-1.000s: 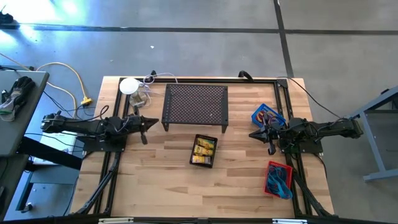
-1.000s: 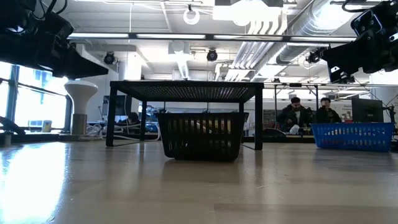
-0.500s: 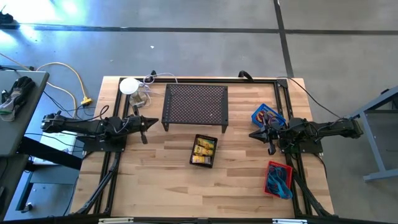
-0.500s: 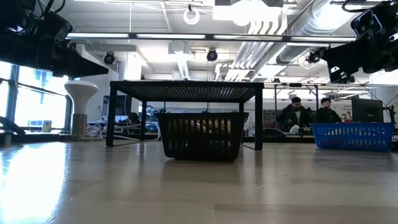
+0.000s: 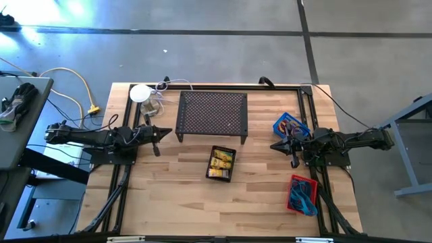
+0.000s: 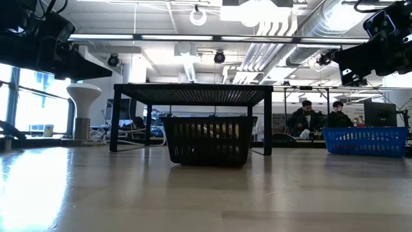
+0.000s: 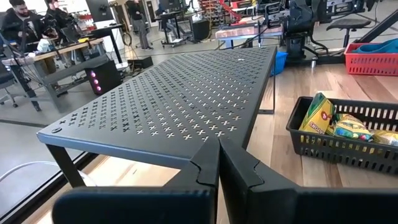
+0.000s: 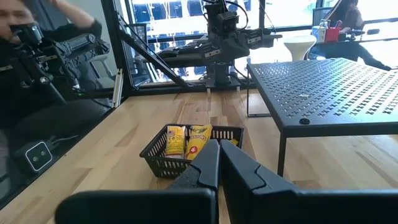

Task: Pick & Place Office Desk Supplies
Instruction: Return to Home Position

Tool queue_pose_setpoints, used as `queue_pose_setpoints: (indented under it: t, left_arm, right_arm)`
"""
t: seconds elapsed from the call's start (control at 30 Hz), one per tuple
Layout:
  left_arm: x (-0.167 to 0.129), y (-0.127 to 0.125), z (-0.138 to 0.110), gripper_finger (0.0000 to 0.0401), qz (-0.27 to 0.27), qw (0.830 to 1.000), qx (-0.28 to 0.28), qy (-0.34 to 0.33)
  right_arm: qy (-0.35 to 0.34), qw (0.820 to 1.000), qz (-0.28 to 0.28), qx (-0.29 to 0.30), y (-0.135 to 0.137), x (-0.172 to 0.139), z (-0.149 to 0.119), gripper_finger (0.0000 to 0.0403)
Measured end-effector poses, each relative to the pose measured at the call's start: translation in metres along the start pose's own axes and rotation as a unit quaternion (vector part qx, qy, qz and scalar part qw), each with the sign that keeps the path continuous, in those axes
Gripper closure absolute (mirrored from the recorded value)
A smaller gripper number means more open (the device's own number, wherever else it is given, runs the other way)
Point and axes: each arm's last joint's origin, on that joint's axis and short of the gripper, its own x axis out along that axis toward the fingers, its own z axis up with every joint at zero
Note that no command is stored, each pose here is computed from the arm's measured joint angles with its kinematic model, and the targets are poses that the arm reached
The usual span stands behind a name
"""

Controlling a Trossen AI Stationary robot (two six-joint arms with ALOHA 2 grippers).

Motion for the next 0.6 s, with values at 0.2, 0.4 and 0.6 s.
queue_pose_setpoints:
  t: [0.2,0.4,0.6]
  left_arm:
    - [0.0000,0.0000,0.0000,0.0401,0.000,1.000,0.000,0.000]
    - [0.0000,0.0000,0.0000,0.0401,0.000,1.000,0.000,0.000]
    - [0.0000,0.0000,0.0000,0.0401,0.000,1.000,0.000,0.000]
  right_arm:
    - [0.000,1.000,0.000,0.000,0.0000,0.0000,0.0000,0.0401]
    - [0.000,1.000,0.000,0.000,0.0000,0.0000,0.0000,0.0401]
    - [0.000,1.000,0.000,0.000,0.0000,0.0000,-0.0001,0.0401]
